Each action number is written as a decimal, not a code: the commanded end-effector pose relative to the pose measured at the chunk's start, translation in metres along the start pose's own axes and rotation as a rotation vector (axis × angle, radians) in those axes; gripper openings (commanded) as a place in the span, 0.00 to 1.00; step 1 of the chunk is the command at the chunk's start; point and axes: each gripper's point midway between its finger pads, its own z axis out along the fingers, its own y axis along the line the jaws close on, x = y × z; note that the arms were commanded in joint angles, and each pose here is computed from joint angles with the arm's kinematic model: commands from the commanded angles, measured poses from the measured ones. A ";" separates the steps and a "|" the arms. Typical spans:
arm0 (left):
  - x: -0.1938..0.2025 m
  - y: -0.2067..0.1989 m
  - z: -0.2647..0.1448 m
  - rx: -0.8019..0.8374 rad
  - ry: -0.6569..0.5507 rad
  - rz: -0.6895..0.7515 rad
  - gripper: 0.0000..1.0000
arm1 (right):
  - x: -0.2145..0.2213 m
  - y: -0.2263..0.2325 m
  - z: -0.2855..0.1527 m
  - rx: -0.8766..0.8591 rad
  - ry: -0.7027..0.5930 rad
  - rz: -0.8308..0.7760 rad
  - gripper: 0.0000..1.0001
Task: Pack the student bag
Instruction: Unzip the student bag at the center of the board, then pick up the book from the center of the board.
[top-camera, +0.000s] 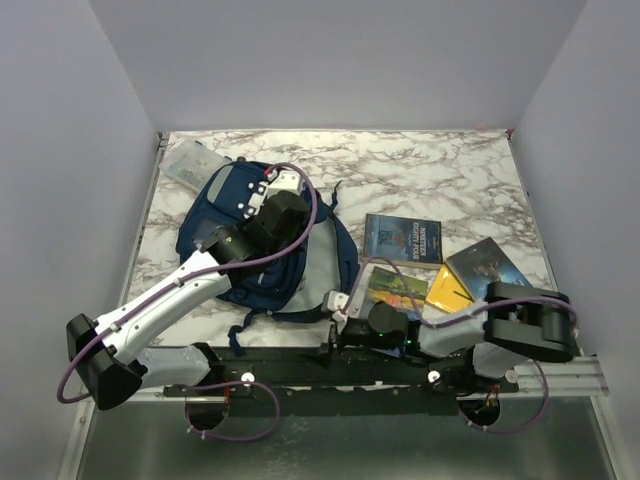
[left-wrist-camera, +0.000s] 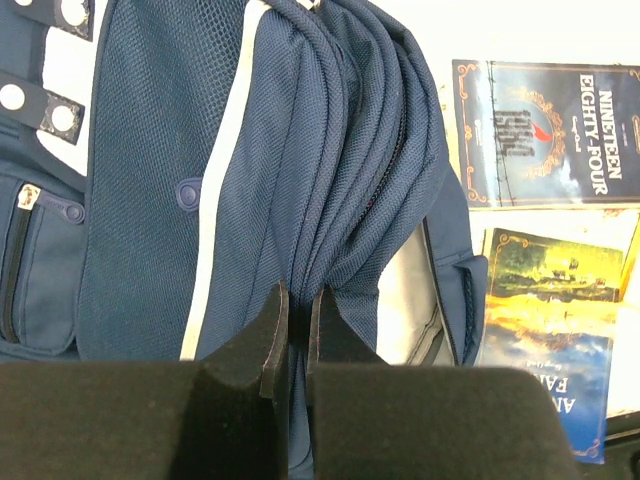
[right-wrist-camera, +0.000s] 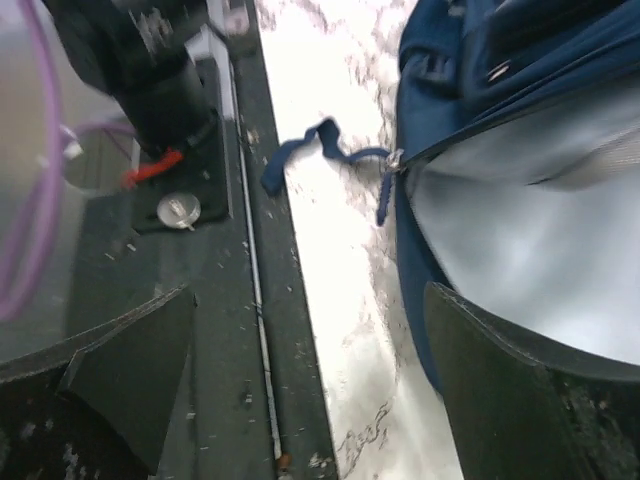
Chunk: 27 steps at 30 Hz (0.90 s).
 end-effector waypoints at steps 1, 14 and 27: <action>-0.024 -0.009 -0.008 0.107 -0.150 0.059 0.00 | -0.034 -0.004 -0.032 0.080 -0.027 0.131 1.00; 0.016 -0.017 -0.001 0.199 -0.051 0.092 0.00 | -0.019 -0.130 -0.172 1.013 -0.007 0.602 1.00; 0.085 -0.028 0.016 0.276 0.185 0.087 0.03 | 0.063 -0.152 -0.230 1.358 0.205 1.036 1.00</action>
